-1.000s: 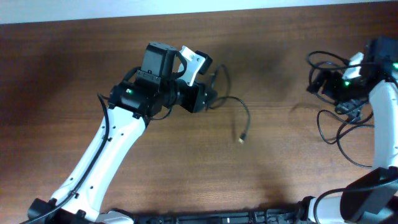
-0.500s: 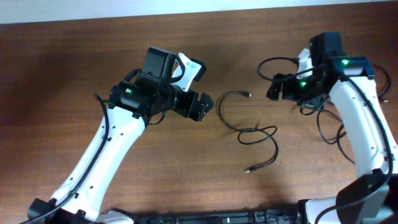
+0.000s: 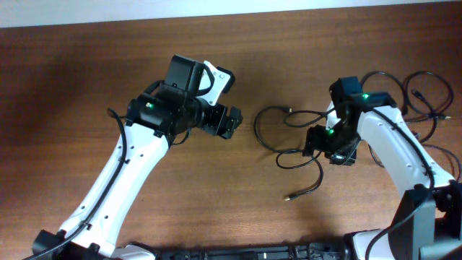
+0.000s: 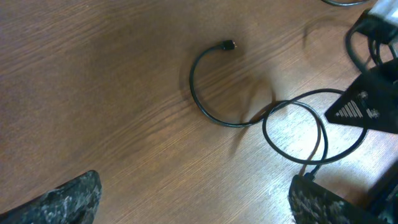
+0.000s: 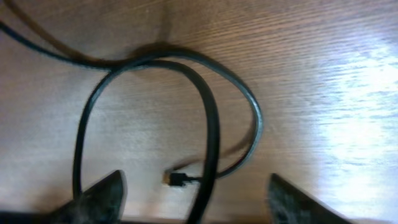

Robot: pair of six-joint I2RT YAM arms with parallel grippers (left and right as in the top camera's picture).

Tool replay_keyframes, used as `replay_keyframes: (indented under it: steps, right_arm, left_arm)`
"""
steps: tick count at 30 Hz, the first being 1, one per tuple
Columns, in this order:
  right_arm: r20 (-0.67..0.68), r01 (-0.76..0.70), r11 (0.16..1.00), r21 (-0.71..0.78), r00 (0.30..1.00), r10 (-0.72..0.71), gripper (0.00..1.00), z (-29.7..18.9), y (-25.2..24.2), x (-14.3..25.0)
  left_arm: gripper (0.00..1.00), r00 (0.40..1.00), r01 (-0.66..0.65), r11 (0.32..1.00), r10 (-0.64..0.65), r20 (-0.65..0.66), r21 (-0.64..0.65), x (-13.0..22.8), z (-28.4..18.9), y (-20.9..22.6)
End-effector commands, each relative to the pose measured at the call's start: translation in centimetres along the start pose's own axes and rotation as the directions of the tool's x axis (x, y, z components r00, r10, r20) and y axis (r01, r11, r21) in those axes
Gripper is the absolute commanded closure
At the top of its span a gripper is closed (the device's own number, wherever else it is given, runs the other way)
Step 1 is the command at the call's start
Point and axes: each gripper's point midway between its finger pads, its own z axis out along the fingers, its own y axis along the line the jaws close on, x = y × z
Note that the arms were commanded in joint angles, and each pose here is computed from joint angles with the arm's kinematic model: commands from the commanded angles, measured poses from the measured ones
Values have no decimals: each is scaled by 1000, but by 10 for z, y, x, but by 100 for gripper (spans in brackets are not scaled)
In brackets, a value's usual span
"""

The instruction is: Untangle cables

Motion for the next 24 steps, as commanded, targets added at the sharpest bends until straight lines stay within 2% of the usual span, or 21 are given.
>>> replay_keyframes:
  steps: [1,4,6,11,16,21,24]
  right_arm:
    - [6,11,999,-30,1000,-10,56,5,11,0]
    - [27,-6,998,-58,1000,8,83,5,17,-6]
    - [44,-10,998,-65,999,13,92,5,19,-10]
    - [115,10,996,-92,993,1,96,3,26,-28]
    - [280,46,991,-125,960,-9,96,-18,36,-69]
    - [498,32,991,-130,866,37,96,-120,16,-120]
    - [634,-11,992,-125,768,89,96,-209,-15,-133]
  left_arm:
    - [3,1000,-12,1000,12,-4,-8,0,1,3]
    - [7,1000,-12,1000,12,-4,-8,1,1,3]
    - [7,1000,-12,1000,12,-4,-8,0,1,3]
    - [11,1000,-12,1000,12,-4,-8,1,1,3]
    - [11,1000,-12,1000,12,-4,-8,1,1,3]
    - [13,1000,-11,1000,11,-9,-7,2,1,3]
    - [13,1000,-11,1000,11,-9,-7,2,1,3]
